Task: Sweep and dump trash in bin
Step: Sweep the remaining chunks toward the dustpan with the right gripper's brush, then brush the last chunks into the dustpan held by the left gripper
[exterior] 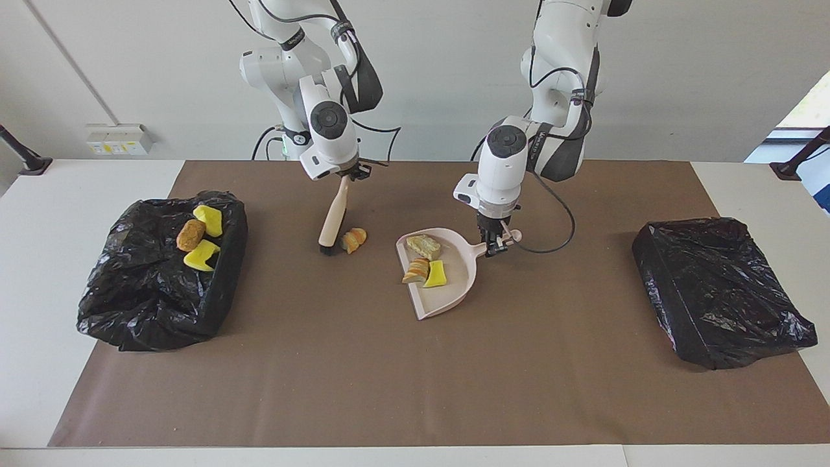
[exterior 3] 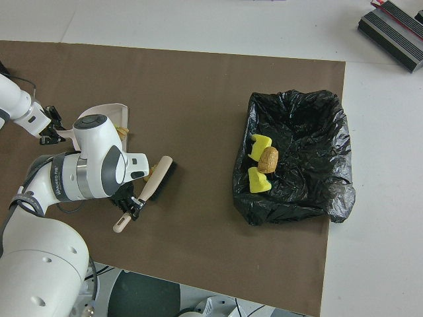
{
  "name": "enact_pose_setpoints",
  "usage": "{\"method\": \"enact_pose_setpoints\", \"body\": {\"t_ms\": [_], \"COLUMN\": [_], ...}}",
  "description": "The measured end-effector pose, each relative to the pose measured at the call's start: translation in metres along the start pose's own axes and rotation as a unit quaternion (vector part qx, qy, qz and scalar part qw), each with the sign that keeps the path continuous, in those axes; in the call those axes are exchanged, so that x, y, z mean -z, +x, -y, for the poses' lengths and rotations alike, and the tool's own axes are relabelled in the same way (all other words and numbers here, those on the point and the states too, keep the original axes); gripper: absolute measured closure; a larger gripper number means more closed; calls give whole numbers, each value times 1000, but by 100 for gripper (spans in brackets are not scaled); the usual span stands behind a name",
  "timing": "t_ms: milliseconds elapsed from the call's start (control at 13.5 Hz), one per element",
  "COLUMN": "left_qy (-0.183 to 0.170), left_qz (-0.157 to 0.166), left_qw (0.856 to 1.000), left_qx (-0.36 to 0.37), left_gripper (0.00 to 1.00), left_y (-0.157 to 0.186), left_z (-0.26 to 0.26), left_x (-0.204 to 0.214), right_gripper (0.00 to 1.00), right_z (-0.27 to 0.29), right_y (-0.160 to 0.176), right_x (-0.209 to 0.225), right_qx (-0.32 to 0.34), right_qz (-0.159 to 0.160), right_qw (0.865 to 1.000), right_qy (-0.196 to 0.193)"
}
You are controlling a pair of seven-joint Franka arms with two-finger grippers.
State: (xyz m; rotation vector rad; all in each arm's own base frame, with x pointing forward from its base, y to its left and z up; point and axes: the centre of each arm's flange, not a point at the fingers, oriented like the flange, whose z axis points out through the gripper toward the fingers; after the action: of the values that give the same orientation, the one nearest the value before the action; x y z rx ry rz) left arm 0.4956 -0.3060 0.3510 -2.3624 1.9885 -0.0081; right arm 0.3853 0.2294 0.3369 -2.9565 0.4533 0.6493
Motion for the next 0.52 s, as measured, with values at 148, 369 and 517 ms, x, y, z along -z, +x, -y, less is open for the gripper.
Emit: {"method": "enact_pose_setpoints", "body": {"t_ms": [148,369,517], "left_qy": [4,7,11], "left_qz": [-3,-3,-7], "left_qw": [1000,1000,1000], "left_qx": [-2,-7,-9], "left_gripper": [68,68,68], "left_y": [-1,-1,-3], "left_z": [-1,-2,-3], "left_x": [-1,-1,0], "right_gripper": [74,74,74], "right_z": [27,73,96], "right_y": [-3,-12,-15], "right_x": [-7,-18,-8], "right_qx": [3,-4,-6], "right_qz": [1,9,20], "right_qw": [999,996,992], "right_qy": [38,93,123]}}
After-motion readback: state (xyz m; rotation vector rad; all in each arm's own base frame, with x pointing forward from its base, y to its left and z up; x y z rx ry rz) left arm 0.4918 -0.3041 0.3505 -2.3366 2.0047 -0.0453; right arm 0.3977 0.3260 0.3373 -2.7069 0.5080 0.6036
